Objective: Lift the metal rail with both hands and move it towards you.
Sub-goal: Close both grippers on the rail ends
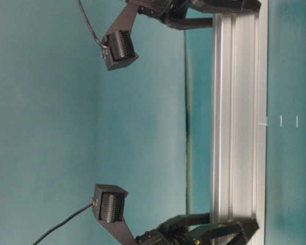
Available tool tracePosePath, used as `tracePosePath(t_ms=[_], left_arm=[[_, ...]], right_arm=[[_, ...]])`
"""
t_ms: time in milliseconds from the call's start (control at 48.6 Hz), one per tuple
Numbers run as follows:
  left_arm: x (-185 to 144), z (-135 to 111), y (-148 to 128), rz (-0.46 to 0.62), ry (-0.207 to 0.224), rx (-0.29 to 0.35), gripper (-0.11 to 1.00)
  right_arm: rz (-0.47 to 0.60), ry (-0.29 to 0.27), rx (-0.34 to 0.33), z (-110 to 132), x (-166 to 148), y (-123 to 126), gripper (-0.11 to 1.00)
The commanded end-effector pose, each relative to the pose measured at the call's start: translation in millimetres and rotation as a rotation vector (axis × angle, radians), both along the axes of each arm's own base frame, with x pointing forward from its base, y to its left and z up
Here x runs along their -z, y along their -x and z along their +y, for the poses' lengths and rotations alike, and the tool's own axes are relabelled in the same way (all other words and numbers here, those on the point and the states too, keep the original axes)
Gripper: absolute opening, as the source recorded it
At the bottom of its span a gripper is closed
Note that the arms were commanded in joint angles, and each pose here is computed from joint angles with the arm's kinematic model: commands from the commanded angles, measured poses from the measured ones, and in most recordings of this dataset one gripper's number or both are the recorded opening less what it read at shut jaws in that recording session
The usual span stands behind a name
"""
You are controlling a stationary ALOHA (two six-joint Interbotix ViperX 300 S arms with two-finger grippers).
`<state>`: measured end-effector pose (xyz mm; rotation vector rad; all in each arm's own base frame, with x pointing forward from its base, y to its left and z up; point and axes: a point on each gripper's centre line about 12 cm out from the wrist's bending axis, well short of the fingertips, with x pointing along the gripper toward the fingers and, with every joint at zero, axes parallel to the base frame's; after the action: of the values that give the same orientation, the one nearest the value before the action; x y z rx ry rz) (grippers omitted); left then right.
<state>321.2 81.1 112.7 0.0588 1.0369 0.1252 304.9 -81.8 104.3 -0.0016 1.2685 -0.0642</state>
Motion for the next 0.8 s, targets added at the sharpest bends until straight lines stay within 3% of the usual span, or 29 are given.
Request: tracePosePath(t_ms=[0, 41, 82, 781], left_arm=[[-5.0, -0.3, -2.6, -0.019, -0.008, 0.007, 0.42], [-4.2, -0.4, -2.3, -0.017, -0.008, 0.008, 0.34], [-4.6, -0.3, -2.8, -0.019, -0.007, 0.005, 0.32], [-4.7, -0.4, -2.2, -0.014, -0.007, 0.007, 0.32]], right_arm=[[0.005, -0.009, 0.01, 1.8, 0.6, -1.7, 0.54], [0.008, -0.013, 0.019, 2.4, 0.8, -1.3, 0.44], [0.013, -0.016, 0.025, 2.5, 1.4, -0.9, 0.38], [0.027, -0.029, 0.054, 1.9, 4.2, -1.7, 0.38]])
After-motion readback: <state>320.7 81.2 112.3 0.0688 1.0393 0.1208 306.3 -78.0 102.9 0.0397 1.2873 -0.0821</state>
